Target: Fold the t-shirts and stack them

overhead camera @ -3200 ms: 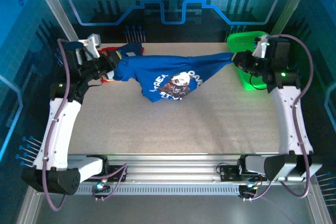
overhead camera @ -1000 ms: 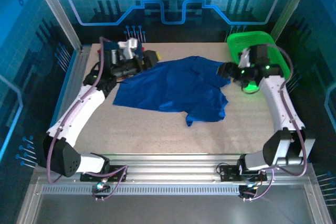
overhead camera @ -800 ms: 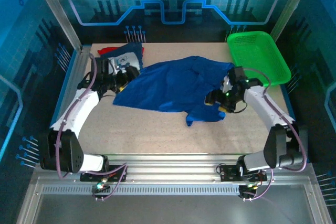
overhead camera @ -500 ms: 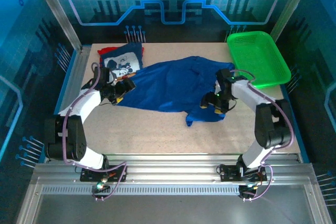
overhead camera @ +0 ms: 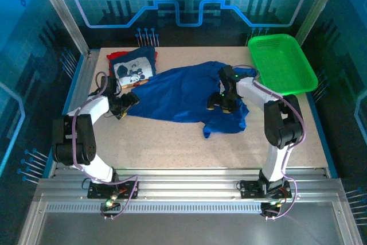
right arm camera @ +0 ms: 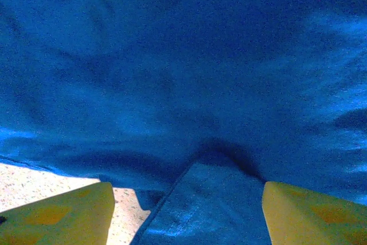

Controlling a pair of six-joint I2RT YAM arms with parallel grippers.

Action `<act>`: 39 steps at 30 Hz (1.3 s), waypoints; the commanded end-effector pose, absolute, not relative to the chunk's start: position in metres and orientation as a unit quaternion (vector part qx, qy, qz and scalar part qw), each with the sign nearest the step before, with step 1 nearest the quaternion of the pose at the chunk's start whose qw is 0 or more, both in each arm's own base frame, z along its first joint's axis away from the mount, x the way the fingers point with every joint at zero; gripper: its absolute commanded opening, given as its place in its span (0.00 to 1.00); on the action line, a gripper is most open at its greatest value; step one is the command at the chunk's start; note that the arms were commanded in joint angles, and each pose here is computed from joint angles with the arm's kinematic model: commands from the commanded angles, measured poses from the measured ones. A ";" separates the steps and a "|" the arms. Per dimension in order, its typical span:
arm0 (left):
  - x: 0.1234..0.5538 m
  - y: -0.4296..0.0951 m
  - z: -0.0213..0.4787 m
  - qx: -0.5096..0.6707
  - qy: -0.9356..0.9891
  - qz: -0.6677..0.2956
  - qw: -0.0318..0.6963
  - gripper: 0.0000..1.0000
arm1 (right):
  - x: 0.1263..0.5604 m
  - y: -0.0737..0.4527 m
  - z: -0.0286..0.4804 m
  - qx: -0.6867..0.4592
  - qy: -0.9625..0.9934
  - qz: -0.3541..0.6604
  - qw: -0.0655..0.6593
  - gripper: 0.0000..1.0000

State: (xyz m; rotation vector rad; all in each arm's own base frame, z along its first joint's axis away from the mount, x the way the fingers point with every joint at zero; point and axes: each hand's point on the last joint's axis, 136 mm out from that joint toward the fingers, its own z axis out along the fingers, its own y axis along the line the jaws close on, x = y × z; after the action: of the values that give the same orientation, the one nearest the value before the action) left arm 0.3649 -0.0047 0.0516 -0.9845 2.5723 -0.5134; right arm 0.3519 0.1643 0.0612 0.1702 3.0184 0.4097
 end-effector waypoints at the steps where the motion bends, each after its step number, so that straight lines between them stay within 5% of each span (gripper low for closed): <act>1: 0.364 0.011 0.044 -0.350 0.913 -0.143 0.154 0.76 | 0.343 0.153 0.070 0.051 0.991 0.112 0.045 0.69; 5: 0.369 0.010 0.030 -0.352 0.913 -0.144 0.144 0.74 | 0.336 0.130 0.072 0.070 0.992 0.090 0.051 0.70; 8: 0.375 0.008 0.016 -0.358 0.912 -0.150 0.132 0.63 | 0.340 0.115 0.074 0.090 0.991 0.085 0.057 0.70; 18: 0.365 0.003 -0.002 -0.352 0.916 -0.155 0.110 0.01 | 0.362 0.112 0.073 0.090 0.989 0.089 0.077 0.67; 29: 0.347 -0.005 0.006 -0.343 0.916 -0.172 0.117 0.00 | 0.367 0.150 0.042 0.035 0.991 0.119 0.059 0.51; 39: 0.344 -0.009 0.010 -0.339 0.914 -0.184 0.123 0.00 | 0.364 0.158 0.023 0.012 0.994 0.099 0.043 0.46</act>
State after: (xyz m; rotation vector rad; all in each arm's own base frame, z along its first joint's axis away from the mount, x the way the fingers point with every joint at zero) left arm 0.3604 -0.0063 0.0156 -0.9852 2.6184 -0.5329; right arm 0.3587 0.1494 0.0223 0.0937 3.0527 0.3025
